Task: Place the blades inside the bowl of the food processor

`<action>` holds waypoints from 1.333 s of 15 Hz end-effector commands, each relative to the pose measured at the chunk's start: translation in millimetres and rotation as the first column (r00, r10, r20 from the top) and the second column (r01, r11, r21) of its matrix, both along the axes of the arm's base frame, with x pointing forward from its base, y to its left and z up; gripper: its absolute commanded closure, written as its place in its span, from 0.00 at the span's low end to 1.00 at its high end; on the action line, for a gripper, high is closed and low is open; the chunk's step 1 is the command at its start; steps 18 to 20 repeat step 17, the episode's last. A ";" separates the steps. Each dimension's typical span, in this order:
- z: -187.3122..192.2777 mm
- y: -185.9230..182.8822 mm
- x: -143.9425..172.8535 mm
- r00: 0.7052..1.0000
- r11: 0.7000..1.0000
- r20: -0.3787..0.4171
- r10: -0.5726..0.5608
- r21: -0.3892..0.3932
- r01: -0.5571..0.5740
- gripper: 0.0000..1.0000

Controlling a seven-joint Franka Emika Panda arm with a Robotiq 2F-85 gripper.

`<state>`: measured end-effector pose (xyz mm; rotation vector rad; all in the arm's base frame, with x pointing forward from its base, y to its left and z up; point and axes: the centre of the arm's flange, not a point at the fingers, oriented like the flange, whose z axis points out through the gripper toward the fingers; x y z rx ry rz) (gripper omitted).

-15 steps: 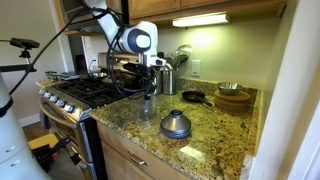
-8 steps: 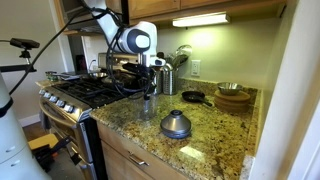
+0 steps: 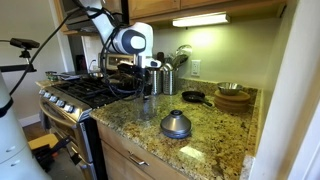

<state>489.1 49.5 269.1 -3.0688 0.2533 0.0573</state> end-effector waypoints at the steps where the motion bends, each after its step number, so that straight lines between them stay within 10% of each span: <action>1: 22.2 -4.6 -23.9 1.000 1.000 0.023 -0.002 0.020 0.001 0.01; 11: 91.0 -6.8 -36.8 0.999 1.000 0.040 0.006 0.026 -0.007 0.00; 20: 74.3 -2.7 -20.9 0.999 1.000 0.047 0.005 0.009 -0.005 0.00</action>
